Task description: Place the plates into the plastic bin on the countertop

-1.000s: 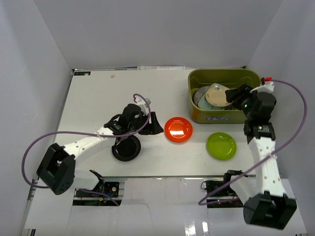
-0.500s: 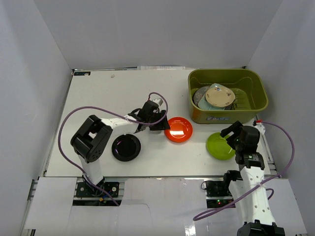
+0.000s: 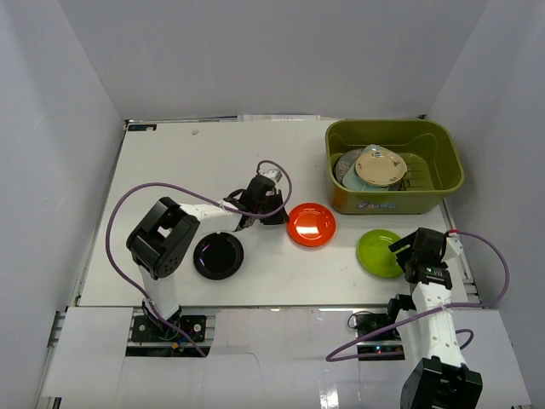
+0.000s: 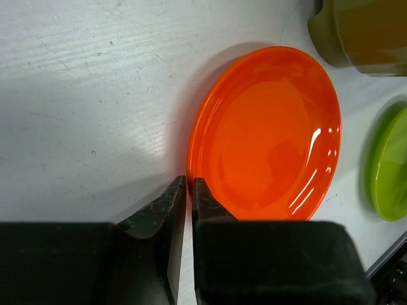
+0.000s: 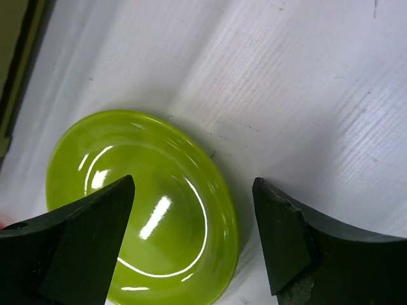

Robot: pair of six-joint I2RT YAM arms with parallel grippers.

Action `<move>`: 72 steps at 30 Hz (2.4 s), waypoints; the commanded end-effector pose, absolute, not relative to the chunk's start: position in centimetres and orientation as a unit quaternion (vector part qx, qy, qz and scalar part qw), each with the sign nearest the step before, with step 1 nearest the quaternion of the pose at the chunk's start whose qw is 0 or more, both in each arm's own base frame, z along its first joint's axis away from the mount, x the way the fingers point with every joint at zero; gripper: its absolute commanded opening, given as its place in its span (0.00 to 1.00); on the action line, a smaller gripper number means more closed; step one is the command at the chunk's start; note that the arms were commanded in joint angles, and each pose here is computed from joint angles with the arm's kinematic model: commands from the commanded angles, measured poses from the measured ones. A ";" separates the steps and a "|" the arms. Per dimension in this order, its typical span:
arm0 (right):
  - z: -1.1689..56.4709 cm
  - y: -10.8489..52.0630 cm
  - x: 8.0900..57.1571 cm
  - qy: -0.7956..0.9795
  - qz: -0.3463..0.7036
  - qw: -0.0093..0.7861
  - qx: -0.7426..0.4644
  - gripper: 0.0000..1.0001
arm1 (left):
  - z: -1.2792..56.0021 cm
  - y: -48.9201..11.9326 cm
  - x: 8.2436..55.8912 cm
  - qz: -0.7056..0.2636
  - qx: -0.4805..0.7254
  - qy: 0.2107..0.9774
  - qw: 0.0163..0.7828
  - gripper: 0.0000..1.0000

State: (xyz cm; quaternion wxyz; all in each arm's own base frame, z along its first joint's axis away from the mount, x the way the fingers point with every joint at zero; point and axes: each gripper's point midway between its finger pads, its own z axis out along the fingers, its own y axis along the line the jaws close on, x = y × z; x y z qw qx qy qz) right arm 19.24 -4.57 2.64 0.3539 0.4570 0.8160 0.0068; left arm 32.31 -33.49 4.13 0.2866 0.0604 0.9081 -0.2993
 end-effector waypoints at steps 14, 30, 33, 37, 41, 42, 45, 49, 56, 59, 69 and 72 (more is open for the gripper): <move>-0.1 0.5 18.9 0.835 0.136 0.322 0.424 0.15 | 6.6 -30.7 31.2 -0.288 0.048 0.895 0.336 0.00; 15.0 7.9 21.5 0.809 0.345 0.418 0.228 0.08 | 10.3 -28.6 29.8 -0.266 0.053 0.900 0.341 0.52; 21.4 9.5 21.5 0.785 0.384 0.458 0.163 0.08 | 9.6 -28.7 30.0 -0.259 0.056 0.904 0.334 0.55; 27.8 9.3 23.3 0.755 0.382 0.518 0.127 0.08 | 8.1 -29.2 30.4 -0.247 0.066 0.914 0.314 0.57; 32.3 6.8 27.8 0.735 0.321 0.584 0.123 0.08 | 6.2 -29.9 30.6 -0.242 0.076 0.923 0.288 0.57; 31.5 5.0 30.1 0.744 0.280 0.586 0.154 0.08 | 5.8 -29.9 30.6 -0.238 0.079 0.926 0.283 0.57; 31.3 1.4 34.6 0.756 0.190 0.600 0.181 0.08 | 4.7 -29.9 30.8 -0.230 0.078 0.930 0.275 0.56; 28.2 -2.3 38.6 0.781 0.105 0.576 0.219 0.08 | 3.8 -29.7 30.9 -0.228 0.075 0.933 0.270 0.51; 22.0 -5.1 42.3 0.809 0.043 0.526 0.259 0.08 | 3.0 -28.9 31.0 -0.212 0.068 0.935 0.276 0.20; 20.6 -5.6 42.7 0.814 0.032 0.514 0.268 0.10 | 3.1 -28.8 31.0 -0.211 0.066 0.935 0.279 0.00; 23.0 -1.2 40.6 0.813 0.129 0.529 0.204 0.77 | 11.4 -28.8 30.5 -0.273 0.062 0.896 0.346 0.00; 25.7 4.3 37.7 0.802 0.203 0.550 0.113 0.82 | 14.1 -28.6 29.6 -0.298 0.065 0.881 0.362 0.00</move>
